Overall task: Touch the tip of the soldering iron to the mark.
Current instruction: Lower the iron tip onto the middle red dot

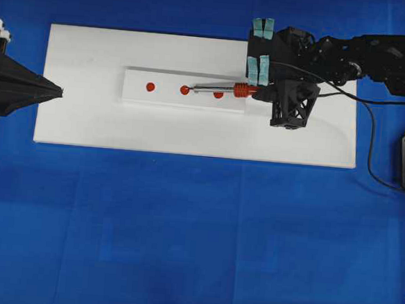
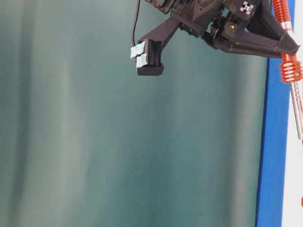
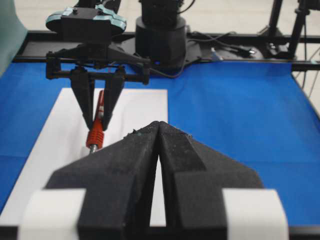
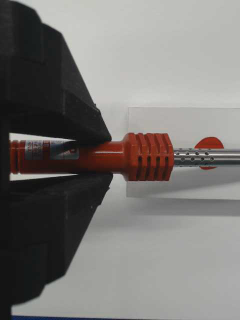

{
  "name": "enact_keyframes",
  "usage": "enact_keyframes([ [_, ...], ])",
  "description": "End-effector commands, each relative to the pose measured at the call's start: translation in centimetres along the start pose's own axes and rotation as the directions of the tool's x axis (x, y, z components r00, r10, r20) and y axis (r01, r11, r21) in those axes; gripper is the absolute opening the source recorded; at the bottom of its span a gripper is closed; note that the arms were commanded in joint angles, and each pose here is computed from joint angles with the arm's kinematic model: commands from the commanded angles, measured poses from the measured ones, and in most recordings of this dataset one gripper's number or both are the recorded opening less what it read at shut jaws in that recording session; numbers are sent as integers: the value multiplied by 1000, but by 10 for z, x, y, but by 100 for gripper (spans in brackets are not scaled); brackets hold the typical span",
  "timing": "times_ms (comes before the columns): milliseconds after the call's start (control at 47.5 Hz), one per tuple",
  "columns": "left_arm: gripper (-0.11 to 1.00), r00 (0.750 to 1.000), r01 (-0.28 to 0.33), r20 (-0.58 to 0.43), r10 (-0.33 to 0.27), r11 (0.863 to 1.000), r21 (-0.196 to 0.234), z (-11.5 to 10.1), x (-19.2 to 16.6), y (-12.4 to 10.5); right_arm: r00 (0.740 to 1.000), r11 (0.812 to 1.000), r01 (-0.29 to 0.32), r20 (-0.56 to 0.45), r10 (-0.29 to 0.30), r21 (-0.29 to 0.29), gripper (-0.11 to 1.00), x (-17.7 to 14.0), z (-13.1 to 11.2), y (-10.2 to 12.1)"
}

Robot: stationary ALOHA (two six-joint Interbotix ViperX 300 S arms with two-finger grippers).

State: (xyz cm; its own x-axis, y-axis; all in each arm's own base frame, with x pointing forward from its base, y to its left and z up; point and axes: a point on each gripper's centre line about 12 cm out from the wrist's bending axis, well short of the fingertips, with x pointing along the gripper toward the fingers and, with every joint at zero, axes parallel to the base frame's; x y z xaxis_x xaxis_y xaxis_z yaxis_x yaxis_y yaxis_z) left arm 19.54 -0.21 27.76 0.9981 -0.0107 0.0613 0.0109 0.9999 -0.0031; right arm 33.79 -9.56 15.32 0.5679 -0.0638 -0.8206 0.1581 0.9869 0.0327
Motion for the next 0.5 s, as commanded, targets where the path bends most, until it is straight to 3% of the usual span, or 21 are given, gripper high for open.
enact_keyframes([
  [0,0,1000,4,12,-4,1000,1,4,2,-1,999,1000,4,36,-4,-7,6,-6,12,0],
  [484,0,1000,4,12,-4,1000,1,4,2,-1,999,1000,1,37,-1,-1,6,-6,12,1],
])
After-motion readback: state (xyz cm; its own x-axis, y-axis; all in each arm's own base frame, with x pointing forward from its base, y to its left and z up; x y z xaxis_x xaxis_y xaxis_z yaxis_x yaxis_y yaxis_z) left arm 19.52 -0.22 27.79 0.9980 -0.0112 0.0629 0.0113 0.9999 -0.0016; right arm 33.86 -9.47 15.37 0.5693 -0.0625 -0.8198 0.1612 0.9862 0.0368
